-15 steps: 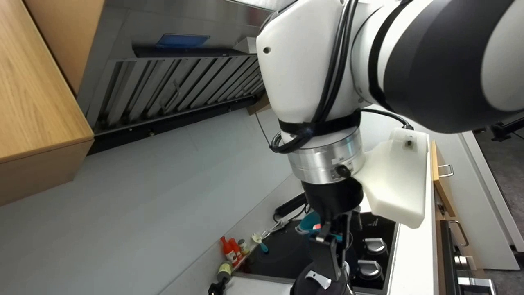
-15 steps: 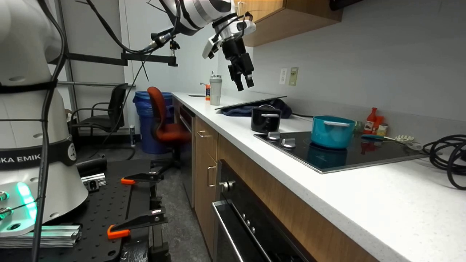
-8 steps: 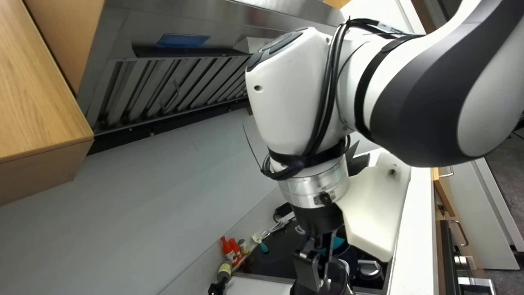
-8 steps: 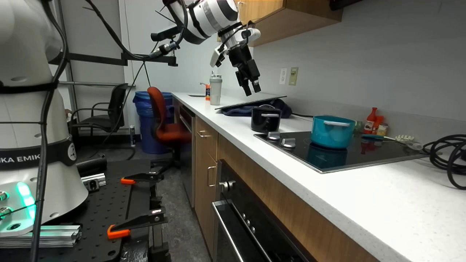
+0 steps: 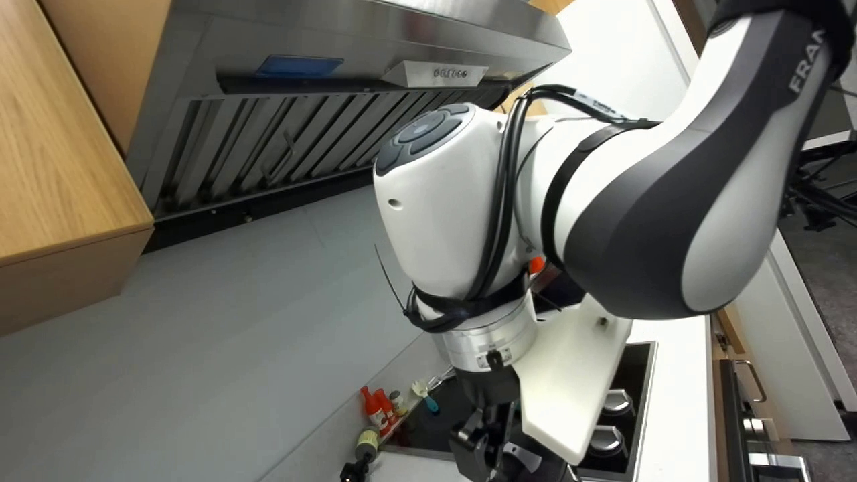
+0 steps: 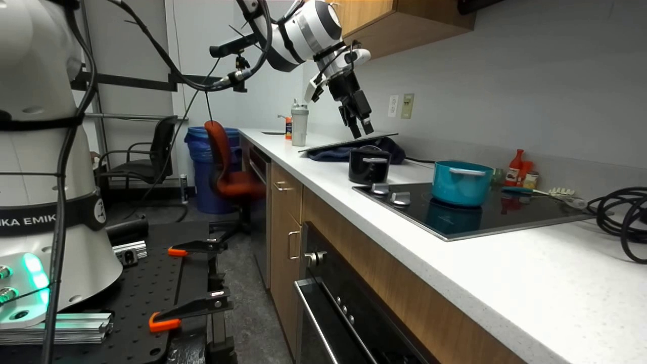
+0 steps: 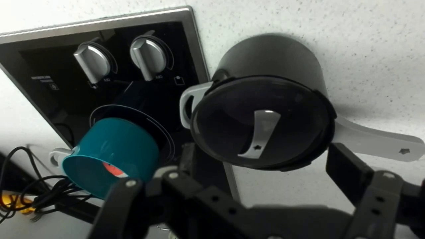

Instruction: Place the lid on the blue pot

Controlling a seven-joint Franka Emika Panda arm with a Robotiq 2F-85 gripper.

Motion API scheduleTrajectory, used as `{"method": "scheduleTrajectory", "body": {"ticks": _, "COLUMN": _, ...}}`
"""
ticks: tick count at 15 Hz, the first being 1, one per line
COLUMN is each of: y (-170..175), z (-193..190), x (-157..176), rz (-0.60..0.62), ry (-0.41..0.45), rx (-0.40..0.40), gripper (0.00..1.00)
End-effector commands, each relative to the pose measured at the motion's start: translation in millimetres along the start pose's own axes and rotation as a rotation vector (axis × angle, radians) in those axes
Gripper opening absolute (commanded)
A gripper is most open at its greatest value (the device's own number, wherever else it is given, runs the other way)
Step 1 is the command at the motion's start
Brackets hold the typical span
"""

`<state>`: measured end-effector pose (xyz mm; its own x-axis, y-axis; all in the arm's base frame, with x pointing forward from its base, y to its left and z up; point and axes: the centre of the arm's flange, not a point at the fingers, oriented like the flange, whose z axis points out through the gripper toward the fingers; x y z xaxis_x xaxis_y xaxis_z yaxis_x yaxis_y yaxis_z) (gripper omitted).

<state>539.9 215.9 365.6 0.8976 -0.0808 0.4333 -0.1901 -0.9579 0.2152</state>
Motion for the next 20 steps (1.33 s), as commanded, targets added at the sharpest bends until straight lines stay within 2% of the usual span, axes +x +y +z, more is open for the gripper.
{"method": "scheduleTrajectory", "body": {"ticks": 1, "y": -11, "z": 16, "x": 15, "rz": 0.049, "ry": 0.016, "rx": -0.013, "gripper": 1.00}}
{"method": "scheduleTrajectory", "body": {"ticks": 8, "y": -17, "z": 36, "x": 11, "rz": 0.071, "ry": -0.017, "rx": -0.025, "gripper": 1.00}}
{"method": "scheduleTrajectory", "body": {"ticks": 9, "y": -17, "z": 38, "x": 11, "rz": 0.076, "ry": -0.020, "rx": -0.029, "gripper": 0.75}}
{"method": "scheduleTrajectory", "body": {"ticks": 11, "y": -17, "z": 40, "x": 11, "rz": 0.076, "ry": -0.022, "rx": -0.033, "gripper": 0.66}}
{"method": "scheduleTrajectory", "body": {"ticks": 18, "y": -14, "z": 38, "x": 19, "rz": 0.087, "ry": -0.014, "rx": -0.035, "gripper": 0.12}}
{"method": "scheduleTrajectory", "body": {"ticks": 20, "y": -13, "z": 36, "x": 18, "rz": 0.090, "ry": -0.012, "rx": -0.039, "gripper": 0.00}}
